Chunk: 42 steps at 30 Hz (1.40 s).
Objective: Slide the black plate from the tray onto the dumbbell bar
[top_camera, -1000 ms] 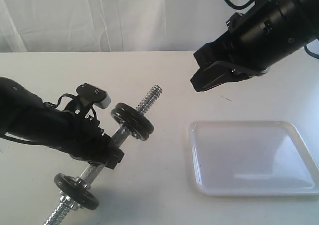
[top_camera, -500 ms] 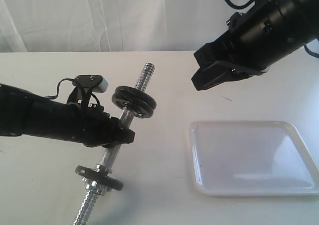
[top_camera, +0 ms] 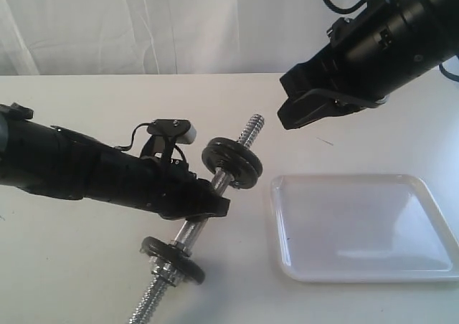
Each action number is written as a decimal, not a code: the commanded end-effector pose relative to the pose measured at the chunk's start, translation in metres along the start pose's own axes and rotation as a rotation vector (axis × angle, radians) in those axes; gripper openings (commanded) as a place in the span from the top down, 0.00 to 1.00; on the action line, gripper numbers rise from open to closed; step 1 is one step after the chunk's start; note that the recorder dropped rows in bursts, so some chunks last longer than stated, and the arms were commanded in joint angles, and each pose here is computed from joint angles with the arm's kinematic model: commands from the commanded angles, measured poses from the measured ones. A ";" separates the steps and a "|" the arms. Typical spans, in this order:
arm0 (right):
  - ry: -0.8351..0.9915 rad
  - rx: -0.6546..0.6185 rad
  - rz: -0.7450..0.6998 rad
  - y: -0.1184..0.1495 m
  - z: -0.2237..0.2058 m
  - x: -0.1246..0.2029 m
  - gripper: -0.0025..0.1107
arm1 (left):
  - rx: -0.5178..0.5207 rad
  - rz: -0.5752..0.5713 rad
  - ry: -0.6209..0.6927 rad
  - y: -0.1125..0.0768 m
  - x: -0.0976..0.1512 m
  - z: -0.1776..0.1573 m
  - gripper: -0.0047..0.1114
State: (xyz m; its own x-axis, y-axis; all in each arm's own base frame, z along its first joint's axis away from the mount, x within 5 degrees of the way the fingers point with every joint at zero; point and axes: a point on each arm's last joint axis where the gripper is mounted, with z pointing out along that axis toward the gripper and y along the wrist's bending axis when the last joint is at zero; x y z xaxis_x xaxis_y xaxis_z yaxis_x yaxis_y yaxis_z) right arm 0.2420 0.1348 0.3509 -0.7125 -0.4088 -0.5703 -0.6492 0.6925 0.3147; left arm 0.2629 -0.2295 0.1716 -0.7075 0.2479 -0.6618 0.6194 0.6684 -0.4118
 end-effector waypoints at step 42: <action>-0.006 0.016 -0.008 -0.001 -0.004 0.001 0.98 | -0.001 -0.494 -0.095 -0.022 -0.022 0.003 0.96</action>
State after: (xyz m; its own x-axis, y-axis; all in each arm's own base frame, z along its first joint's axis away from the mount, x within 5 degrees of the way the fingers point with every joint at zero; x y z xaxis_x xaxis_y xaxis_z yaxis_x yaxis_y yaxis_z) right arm 0.2424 0.1341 0.3504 -0.7095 -0.4144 -0.5700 -0.6505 0.6961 0.3037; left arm 0.2675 -0.2410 0.1566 -0.8910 -0.1214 -0.4374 0.1762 0.7955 -0.5798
